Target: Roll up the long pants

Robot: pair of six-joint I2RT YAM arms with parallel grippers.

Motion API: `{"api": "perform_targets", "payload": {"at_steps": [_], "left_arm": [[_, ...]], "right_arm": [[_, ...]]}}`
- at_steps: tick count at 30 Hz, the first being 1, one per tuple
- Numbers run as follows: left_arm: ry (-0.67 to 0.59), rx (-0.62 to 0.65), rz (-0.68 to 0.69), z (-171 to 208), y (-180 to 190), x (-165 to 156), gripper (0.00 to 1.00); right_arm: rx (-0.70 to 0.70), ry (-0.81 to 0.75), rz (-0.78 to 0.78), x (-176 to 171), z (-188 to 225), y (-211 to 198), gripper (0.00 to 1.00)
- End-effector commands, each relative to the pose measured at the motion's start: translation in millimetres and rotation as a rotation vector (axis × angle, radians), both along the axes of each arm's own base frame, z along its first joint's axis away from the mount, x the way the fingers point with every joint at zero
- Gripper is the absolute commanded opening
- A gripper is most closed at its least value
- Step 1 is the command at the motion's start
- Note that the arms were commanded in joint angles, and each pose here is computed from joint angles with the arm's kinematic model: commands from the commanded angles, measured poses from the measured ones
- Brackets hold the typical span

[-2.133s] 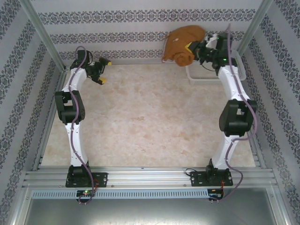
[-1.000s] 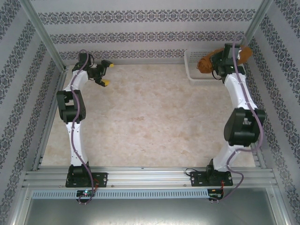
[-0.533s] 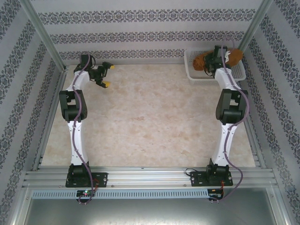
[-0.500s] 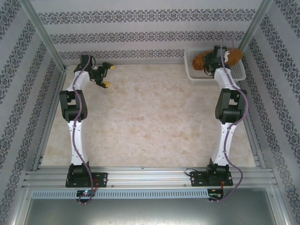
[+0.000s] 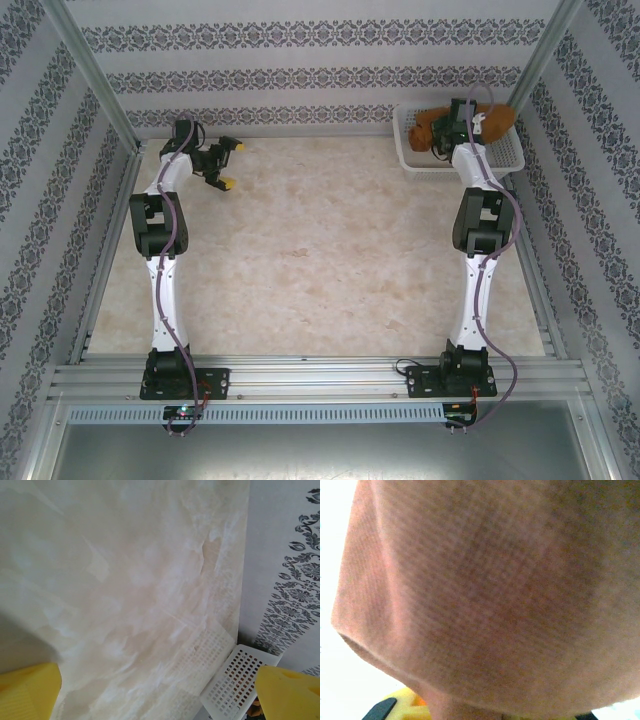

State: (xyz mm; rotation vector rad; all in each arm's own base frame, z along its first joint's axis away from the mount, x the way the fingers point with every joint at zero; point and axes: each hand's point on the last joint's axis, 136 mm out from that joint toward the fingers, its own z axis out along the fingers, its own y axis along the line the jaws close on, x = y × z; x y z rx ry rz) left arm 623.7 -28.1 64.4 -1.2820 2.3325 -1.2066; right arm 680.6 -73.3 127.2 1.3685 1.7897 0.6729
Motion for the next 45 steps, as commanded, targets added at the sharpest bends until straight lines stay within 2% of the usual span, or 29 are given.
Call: {"api": "perform_targets", "payload": {"at_steps": [1,4,5,7,8,9,14,19,24,28,32,35,38,42,45], "left_arm": [[0.052,0.007,-0.009,-25,1,-6,1.00],[0.050,0.007,-0.013,-24,1,-8,1.00],[0.049,0.005,-0.013,-23,1,-8,1.00],[0.041,0.001,-0.014,-21,0,-8,1.00],[0.038,-0.001,-0.014,-20,0,-8,1.00],[0.034,-0.001,-0.014,-19,0,-8,1.00],[0.014,0.001,-0.016,-14,0,-7,1.00],[-0.038,0.004,-0.029,1,-1,-1,1.00],[-0.150,0.026,-0.093,38,-4,10,1.00],[-0.241,0.053,-0.133,70,-6,16,1.00],[-0.375,0.175,-0.241,102,-6,6,1.00],[-0.420,0.454,-0.321,109,15,-19,1.00],[-0.536,0.638,-0.360,112,23,-52,1.00],[-0.590,0.849,-0.226,98,47,-112,1.00],[-0.621,0.985,-0.110,91,64,-154,1.00]], "right_arm": [[-0.020,0.171,-0.095,-25,-42,-29,0.15],[0.012,0.218,-0.103,-34,-47,-32,0.54],[0.017,0.227,-0.097,-35,-46,-30,0.64],[0.012,0.250,-0.084,-39,-41,-29,0.73],[0.001,0.259,-0.076,-41,-37,-28,0.94],[-0.011,0.265,-0.065,-43,-31,-28,0.98],[-0.125,0.288,-0.003,-57,1,-26,0.98],[-0.282,0.263,0.071,-72,53,-21,0.98],[-0.429,0.178,0.142,-82,119,-11,0.98],[-0.502,0.149,0.195,-91,155,-4,0.98],[-0.676,0.119,0.290,-112,176,17,0.98],[-0.829,0.069,0.418,-136,157,45,0.98],[-0.911,0.087,0.484,-174,112,57,0.98],[-1.015,0.105,0.509,-224,53,62,0.98],[-1.067,0.097,0.486,-243,26,57,0.98]]}}
